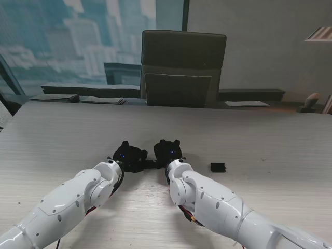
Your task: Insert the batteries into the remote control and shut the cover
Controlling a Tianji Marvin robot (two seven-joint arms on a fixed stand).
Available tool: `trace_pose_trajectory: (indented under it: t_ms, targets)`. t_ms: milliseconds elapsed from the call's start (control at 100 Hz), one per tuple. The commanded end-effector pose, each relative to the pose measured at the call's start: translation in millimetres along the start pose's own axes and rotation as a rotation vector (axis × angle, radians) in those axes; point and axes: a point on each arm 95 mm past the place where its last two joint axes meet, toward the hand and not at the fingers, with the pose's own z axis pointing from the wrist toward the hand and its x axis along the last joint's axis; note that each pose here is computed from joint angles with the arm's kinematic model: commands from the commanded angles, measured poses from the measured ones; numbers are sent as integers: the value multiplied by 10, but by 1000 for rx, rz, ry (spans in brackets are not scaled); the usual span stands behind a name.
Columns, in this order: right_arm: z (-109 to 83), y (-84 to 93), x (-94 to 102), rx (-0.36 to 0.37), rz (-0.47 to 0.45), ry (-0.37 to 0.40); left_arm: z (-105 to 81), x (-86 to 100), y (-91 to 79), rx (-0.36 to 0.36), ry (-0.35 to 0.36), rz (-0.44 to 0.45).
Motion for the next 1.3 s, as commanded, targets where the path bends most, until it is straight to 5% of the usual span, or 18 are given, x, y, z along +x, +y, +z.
trace_pose_trajectory:
  t_ms: [0,1290]
  targets:
    - [-24,-55,5,19,6,-7,-51,57,242,-75,7,-9]
    - [11,-87,127,35,62,28,-41,55,246,-78,8,-11]
